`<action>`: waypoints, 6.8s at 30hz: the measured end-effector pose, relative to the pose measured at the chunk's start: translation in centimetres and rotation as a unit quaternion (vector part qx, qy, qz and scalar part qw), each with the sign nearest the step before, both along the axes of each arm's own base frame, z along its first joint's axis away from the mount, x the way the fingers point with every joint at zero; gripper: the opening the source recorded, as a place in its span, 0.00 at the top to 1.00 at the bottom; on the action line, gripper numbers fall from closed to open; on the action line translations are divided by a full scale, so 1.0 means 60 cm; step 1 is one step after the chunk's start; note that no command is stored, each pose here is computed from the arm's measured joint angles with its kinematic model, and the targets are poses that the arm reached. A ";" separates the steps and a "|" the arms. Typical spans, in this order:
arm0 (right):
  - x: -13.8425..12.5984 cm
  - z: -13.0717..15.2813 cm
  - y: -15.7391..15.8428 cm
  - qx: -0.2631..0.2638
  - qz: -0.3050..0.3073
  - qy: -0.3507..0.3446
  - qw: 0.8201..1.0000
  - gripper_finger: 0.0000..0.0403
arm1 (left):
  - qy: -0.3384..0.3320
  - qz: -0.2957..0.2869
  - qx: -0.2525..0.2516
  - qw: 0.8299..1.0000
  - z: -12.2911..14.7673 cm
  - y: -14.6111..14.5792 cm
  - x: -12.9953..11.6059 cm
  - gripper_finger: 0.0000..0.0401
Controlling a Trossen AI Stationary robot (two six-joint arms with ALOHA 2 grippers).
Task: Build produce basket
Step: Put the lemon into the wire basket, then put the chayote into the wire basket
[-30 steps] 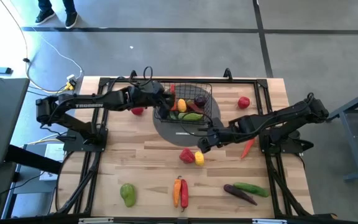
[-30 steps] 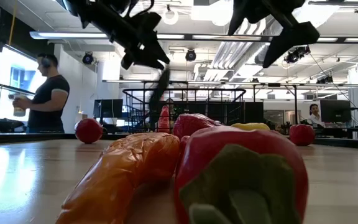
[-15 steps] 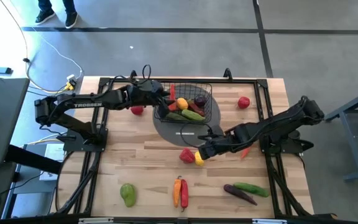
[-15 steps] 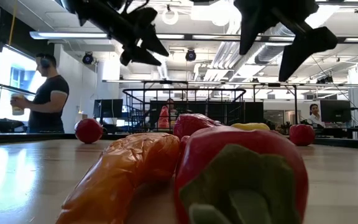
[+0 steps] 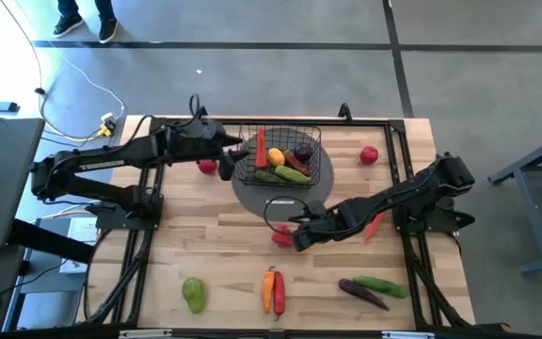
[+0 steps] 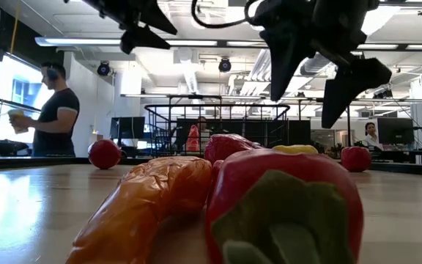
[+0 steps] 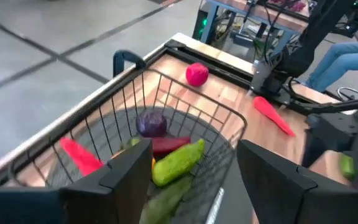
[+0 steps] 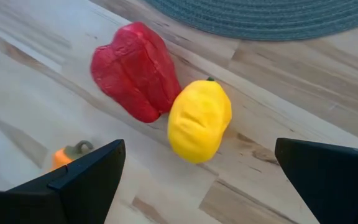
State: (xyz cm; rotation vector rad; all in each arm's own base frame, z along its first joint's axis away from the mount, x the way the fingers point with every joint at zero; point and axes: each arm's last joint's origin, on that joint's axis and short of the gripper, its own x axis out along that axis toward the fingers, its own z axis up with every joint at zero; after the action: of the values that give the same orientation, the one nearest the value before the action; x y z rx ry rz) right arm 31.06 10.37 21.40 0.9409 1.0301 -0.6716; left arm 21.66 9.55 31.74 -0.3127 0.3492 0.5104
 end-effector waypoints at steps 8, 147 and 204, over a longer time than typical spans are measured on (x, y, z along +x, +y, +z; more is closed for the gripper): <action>0.012 -0.036 0.005 -0.013 0.013 0.030 0.999 0.01 | 0.020 -0.001 -0.055 0.998 0.002 -0.030 -0.027 0.44; -0.026 0.139 -0.316 -0.306 0.078 -0.099 0.944 0.40 | 0.165 0.041 -0.447 0.878 -0.157 -0.408 0.025 0.50; -0.027 0.138 -0.316 -0.305 0.080 -0.095 0.944 0.40 | 0.278 0.191 -0.507 0.793 -0.121 -0.413 -0.113 0.26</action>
State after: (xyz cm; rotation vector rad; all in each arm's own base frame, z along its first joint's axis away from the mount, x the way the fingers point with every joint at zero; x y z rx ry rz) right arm 29.45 -8.58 29.68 0.3647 0.6533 -0.6909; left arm 14.90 -15.23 24.45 -1.3155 1.1598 0.7830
